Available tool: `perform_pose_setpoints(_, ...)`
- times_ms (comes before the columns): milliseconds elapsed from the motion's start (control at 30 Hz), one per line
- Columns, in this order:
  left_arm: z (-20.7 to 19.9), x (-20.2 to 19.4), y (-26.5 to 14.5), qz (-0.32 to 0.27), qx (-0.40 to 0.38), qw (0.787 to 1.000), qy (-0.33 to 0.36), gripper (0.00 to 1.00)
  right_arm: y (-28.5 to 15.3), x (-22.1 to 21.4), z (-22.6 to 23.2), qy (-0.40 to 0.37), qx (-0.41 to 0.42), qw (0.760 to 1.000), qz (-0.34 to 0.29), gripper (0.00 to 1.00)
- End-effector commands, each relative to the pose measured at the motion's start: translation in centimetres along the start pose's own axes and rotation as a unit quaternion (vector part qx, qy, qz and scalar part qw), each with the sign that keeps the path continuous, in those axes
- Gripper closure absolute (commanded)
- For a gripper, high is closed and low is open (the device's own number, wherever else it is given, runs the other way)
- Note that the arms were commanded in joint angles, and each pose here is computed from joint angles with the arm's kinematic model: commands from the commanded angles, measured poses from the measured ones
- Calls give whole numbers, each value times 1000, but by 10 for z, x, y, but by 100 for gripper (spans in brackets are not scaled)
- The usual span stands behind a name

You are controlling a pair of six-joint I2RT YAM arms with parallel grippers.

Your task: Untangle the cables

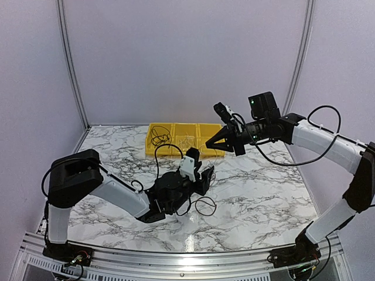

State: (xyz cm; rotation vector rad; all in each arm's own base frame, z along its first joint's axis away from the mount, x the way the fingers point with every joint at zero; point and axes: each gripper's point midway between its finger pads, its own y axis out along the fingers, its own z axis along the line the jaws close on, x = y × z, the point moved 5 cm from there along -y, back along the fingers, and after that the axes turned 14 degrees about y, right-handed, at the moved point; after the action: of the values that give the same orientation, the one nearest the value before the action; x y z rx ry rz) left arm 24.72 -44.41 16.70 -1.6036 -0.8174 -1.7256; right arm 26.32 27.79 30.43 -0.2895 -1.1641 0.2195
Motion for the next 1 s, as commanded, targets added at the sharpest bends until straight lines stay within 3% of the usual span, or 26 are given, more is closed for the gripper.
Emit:
perform_pose_setpoints(0,-18,-2,12,-16,-36,999,13,48,5,1,2,6,24,1000,-4,100)
perform_pose_setpoints(333,-32,-13,25,-40,-56,998,5,53,4,4,29,-11,100,995,1,100)
perform_pose_setpoints(567,-36,-43,36,-21,-68,997,-10,96,-26,58,77,-68,114,990,-42,100)
perform_pose_setpoints(967,-27,-62,24,3,-67,998,-6,100,-57,124,91,-101,79,988,-89,100)
